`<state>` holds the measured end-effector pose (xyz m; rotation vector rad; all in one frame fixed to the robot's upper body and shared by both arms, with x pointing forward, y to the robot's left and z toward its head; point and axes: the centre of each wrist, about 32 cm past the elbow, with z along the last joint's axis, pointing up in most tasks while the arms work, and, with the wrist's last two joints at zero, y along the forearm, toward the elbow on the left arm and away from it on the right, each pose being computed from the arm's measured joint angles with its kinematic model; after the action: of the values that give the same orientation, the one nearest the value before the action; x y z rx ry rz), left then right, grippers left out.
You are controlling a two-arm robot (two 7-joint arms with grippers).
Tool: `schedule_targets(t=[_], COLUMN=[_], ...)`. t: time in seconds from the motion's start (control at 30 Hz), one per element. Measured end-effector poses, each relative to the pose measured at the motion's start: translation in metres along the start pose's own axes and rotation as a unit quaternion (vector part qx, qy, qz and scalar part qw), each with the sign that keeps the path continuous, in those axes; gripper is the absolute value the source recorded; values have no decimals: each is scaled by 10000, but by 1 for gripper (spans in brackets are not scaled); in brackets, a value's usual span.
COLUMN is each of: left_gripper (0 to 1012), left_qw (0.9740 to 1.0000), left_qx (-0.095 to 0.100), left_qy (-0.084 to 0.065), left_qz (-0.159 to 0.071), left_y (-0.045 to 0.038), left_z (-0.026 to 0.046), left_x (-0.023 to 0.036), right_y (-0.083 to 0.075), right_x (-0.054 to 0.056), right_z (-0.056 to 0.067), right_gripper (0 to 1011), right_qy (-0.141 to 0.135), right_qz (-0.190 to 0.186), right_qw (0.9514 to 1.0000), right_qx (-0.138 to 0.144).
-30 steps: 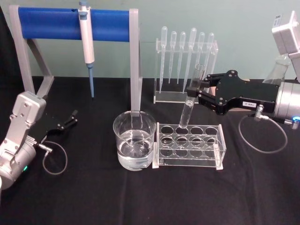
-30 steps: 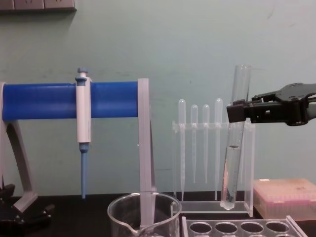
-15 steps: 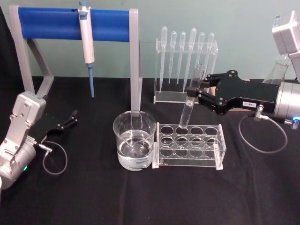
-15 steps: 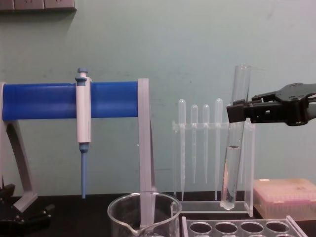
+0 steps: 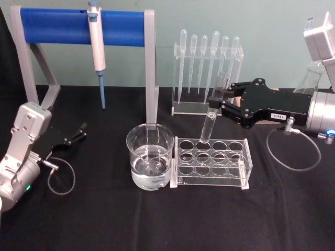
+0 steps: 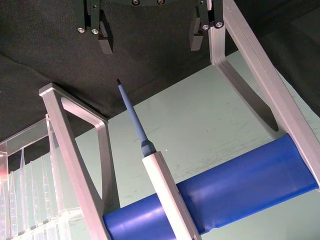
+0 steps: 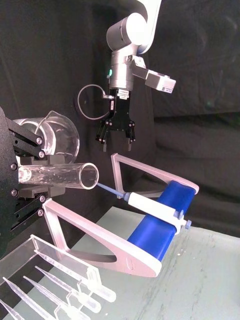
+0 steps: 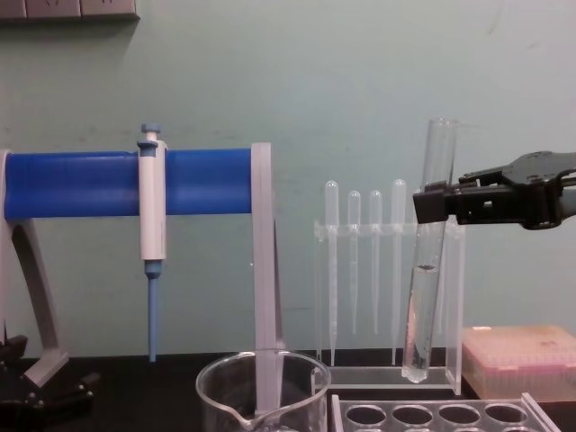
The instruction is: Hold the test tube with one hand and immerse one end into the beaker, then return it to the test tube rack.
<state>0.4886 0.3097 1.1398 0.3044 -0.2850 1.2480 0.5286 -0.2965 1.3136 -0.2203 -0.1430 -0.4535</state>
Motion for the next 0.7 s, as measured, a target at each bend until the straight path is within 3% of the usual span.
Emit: schedule_targets(t=[0.7], left_gripper=[1000], left_qw=[10000], left_qx=[0], left_qy=[0], left_qz=[0], left_y=[0], left_z=[0], left_x=[0], right_y=[0], right_x=[0], right_z=[0], right_gripper=[241], right_qy=[0], right_qz=[0], right_qw=[10000], right_qx=[0])
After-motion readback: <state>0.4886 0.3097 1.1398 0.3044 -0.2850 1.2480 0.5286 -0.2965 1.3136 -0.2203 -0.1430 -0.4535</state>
